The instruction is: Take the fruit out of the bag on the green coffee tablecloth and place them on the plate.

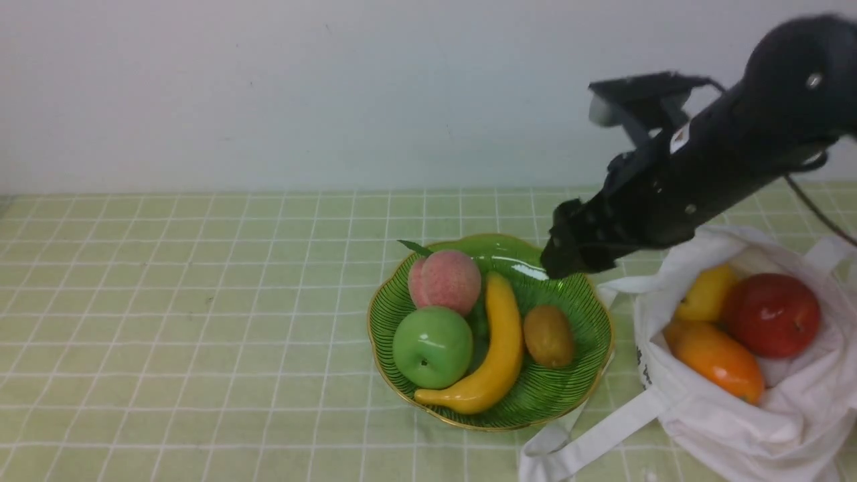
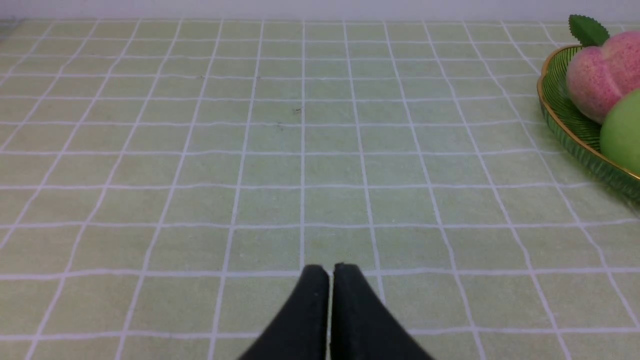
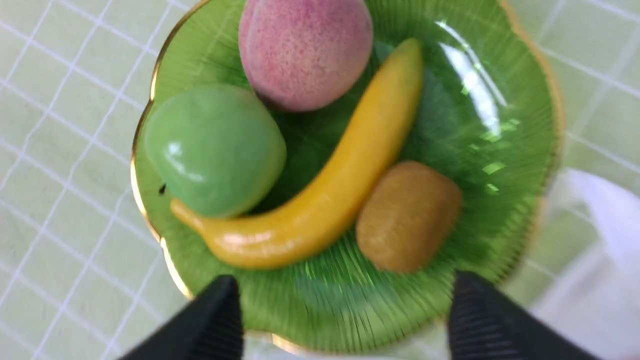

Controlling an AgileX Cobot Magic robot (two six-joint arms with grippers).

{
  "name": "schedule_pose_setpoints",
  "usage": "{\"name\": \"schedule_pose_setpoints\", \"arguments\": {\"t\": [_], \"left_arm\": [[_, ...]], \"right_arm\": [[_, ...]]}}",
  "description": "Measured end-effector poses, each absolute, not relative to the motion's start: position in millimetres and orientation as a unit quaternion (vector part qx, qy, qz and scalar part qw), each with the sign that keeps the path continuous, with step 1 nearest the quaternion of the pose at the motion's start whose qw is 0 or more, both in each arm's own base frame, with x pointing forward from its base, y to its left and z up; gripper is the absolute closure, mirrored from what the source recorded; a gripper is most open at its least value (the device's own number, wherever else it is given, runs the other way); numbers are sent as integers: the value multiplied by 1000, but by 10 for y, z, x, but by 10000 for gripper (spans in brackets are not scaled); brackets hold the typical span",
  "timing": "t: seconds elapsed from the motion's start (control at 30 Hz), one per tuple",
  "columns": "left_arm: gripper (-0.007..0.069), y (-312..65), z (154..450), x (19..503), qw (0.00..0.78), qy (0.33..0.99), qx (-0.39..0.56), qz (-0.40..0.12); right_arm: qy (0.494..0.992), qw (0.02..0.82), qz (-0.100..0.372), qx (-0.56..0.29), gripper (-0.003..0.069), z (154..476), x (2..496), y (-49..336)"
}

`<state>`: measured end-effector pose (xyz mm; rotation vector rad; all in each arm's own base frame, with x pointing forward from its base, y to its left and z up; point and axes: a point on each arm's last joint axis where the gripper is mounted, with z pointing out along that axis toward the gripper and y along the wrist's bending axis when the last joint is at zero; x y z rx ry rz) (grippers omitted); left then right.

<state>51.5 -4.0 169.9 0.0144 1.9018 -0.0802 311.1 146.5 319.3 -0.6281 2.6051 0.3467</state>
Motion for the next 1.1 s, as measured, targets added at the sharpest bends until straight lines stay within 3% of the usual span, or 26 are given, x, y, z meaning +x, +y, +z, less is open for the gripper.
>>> {"name": "schedule_pose_setpoints", "arguments": {"t": [0.17, 0.27, 0.43, 0.53, 0.67, 0.8, 0.93, 1.1], "left_arm": [[633, -40, 1699, 515, 580, 814, 6, -34], [633, -40, 1699, 515, 580, 814, 6, -34], [633, -40, 1699, 515, 580, 814, 6, -34], [633, -40, 1699, 515, 580, 814, 6, -34], [633, -40, 1699, 515, 580, 814, 6, -34], [633, -40, 1699, 515, 580, 814, 6, -34], [633, -40, 1699, 515, 580, 814, 6, -34], [633, -40, 1699, 515, 580, 814, 6, -34]], "right_arm": [[942, 239, 76, -224, 545, 3643, 2933, 1289], [935, 269, 75, -218, 648, 3864, 2656, 1160], [923, 316, 91, -202, 671, 4068, 1923, 862], [912, 347, 98, -197, 671, 3999, 1547, 706], [841, 496, 124, -176, 673, 3759, 1030, 478], [756, 621, 146, -147, 673, 3307, 827, 373], [728, 654, 149, -139, 673, 3156, 814, 357], [735, 647, 147, -142, 673, 3109, 818, 360]]}}
